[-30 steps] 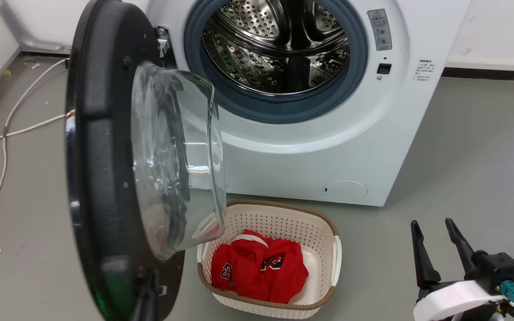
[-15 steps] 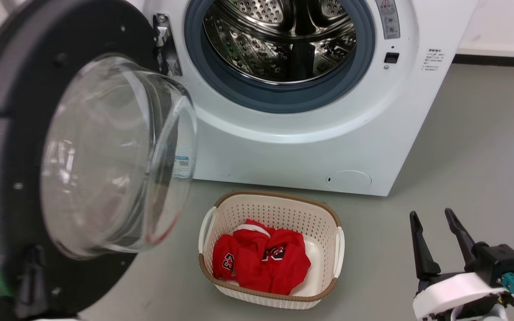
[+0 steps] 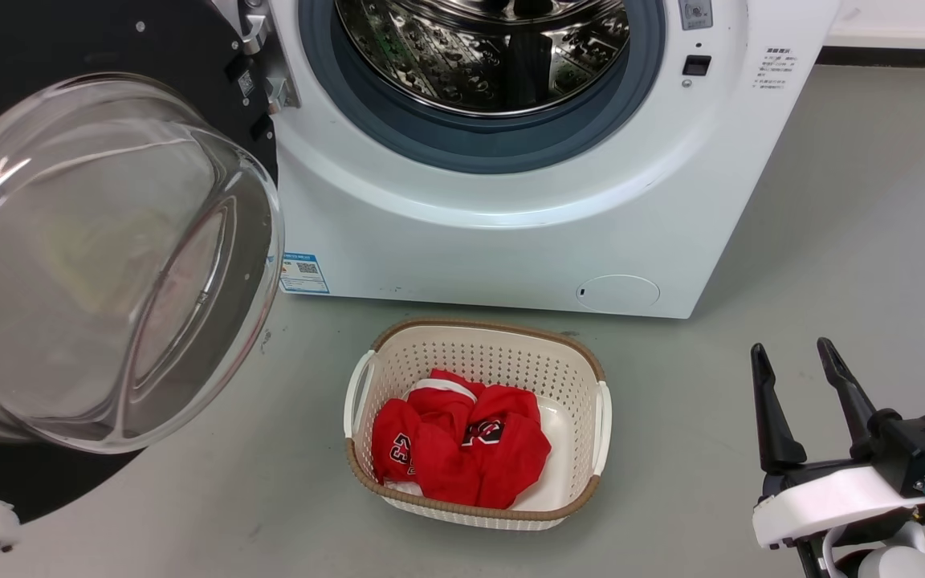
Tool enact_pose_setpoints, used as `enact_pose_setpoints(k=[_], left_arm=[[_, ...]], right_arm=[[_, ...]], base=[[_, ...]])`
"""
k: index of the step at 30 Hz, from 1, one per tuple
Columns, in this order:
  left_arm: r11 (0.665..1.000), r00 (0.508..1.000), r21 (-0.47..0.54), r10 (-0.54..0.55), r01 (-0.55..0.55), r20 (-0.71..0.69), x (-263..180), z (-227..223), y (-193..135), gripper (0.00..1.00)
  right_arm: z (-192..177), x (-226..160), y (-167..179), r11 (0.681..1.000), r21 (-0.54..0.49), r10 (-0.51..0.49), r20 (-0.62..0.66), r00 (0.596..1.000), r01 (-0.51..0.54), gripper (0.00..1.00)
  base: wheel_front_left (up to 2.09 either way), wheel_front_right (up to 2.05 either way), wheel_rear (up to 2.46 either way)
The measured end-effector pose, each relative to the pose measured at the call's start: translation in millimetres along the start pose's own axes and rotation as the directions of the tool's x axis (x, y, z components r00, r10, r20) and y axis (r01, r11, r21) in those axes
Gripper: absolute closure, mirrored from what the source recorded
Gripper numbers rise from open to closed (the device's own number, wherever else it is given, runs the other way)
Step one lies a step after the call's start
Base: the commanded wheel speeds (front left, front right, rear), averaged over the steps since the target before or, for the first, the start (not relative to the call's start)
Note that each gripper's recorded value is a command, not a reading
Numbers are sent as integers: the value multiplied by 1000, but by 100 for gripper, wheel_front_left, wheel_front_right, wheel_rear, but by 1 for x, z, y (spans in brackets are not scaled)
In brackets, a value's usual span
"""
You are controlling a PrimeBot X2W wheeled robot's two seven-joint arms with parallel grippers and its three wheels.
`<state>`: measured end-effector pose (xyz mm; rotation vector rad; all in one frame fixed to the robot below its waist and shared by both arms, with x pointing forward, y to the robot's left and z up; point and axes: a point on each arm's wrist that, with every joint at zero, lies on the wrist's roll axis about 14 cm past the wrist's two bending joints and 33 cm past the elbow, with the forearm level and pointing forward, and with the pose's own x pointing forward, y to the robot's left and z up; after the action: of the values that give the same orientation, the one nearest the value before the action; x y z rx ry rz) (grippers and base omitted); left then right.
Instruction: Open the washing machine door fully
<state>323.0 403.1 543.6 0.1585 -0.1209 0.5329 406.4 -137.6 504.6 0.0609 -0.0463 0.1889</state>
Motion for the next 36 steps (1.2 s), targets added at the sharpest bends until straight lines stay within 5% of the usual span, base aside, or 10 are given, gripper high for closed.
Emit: enact_pose_setpoints(k=[10, 21, 22, 23, 24, 31, 36], left_arm=[[999, 1000, 25, 23, -22, -16, 11, -4, 14, 100], [998, 999, -56, -24, 21, -45, -46, -16, -17, 100], [997, 998, -71, -37, 33, -43, -51, -15, -23, 89], [995, 998, -86, -47, 43, -48, -56, -16, -28, 32], [993, 997, -102, -62, 56, -52, -61, -17, -35, 2], [966, 975, -145, -219, 214, -20, -76, -7, -91, 0], [914, 928, -166, -373, 371, 20, -85, 5, -143, 0]], right_arm=[[4, -5, -4, 1000, 4, -16, 9, 1000, 16, 0], [18, -24, -6, 1000, 12, -29, 45, 999, 29, 0], [19, -25, -6, 999, 13, -32, 45, 998, 32, 0], [19, -26, -6, 999, 12, -33, 46, 998, 32, 0], [19, -28, -7, 999, 12, -35, 45, 998, 35, 0], [24, -34, -9, 999, 2, -43, 53, 998, 43, 0], [28, -38, -10, 999, -5, -46, 58, 997, 46, 0]], base=[[0, 0, 0], [0, 0, 0], [0, 0, 0], [0, 0, 0], [0, 0, 0], [0, 0, 0], [0, 0, 0]])
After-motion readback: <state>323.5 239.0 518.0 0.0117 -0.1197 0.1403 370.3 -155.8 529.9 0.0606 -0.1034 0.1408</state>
